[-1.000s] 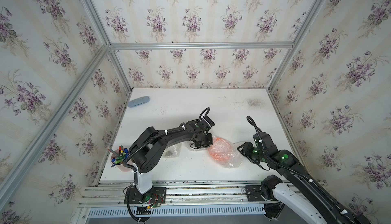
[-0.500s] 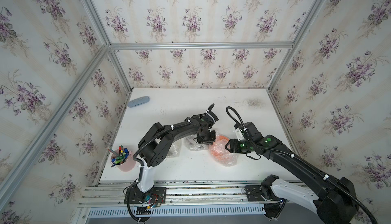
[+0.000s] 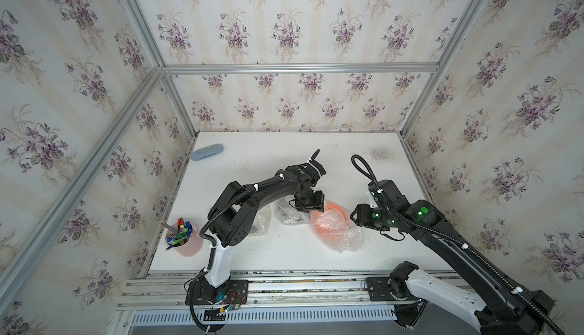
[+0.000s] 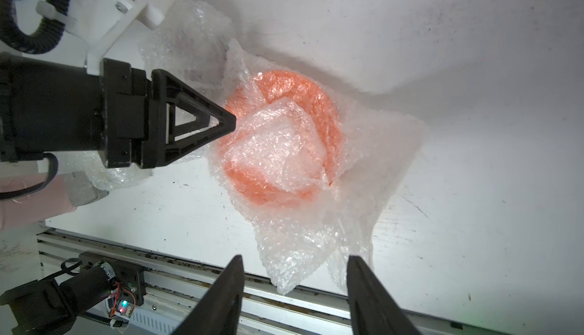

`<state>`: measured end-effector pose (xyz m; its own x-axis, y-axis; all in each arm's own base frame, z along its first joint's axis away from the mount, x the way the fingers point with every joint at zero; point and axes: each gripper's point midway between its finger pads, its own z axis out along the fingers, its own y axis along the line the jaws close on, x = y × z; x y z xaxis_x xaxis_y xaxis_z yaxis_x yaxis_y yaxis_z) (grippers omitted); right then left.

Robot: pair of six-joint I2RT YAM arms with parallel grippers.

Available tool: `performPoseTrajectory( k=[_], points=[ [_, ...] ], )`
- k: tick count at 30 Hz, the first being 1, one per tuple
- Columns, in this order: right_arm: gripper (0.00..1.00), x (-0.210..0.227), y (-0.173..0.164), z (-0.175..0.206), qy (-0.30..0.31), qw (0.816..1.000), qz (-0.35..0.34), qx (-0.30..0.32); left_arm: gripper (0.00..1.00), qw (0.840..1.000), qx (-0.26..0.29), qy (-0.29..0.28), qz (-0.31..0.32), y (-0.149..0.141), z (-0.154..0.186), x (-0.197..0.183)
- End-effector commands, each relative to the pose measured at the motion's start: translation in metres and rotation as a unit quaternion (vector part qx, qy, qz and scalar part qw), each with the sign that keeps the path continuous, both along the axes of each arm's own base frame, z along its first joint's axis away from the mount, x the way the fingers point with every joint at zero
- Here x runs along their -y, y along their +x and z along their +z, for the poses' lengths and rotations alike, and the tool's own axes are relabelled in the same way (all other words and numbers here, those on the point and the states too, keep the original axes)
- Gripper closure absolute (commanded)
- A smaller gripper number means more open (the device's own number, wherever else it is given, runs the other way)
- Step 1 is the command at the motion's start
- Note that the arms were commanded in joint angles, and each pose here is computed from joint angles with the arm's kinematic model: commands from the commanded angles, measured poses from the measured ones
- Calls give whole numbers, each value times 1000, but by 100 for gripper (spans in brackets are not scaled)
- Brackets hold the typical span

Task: Unpack dinner plates from bubble wrap
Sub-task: Unwrap the bubble wrap at the center of the board.

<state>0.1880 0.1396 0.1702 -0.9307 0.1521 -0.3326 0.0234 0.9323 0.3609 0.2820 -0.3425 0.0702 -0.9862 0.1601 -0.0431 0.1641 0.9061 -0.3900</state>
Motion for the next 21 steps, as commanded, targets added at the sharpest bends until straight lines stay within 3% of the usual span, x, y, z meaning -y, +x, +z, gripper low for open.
performPoseTrajectory(
  k=[1,9,15,21],
  points=[
    [46,-2,-2,7,-3,1000,19,-4,33,1000,-2,-10,-2,-6,14,-2],
    [42,-57,10,-31,89,991,98,-27,29,1000,5,-16,14,-16,32,-20],
    [39,-58,15,-66,59,989,118,-64,23,1000,4,-12,21,-30,35,-36],
    [36,-65,6,-62,32,981,190,-29,20,999,12,-16,40,-37,46,-56]
  ],
)
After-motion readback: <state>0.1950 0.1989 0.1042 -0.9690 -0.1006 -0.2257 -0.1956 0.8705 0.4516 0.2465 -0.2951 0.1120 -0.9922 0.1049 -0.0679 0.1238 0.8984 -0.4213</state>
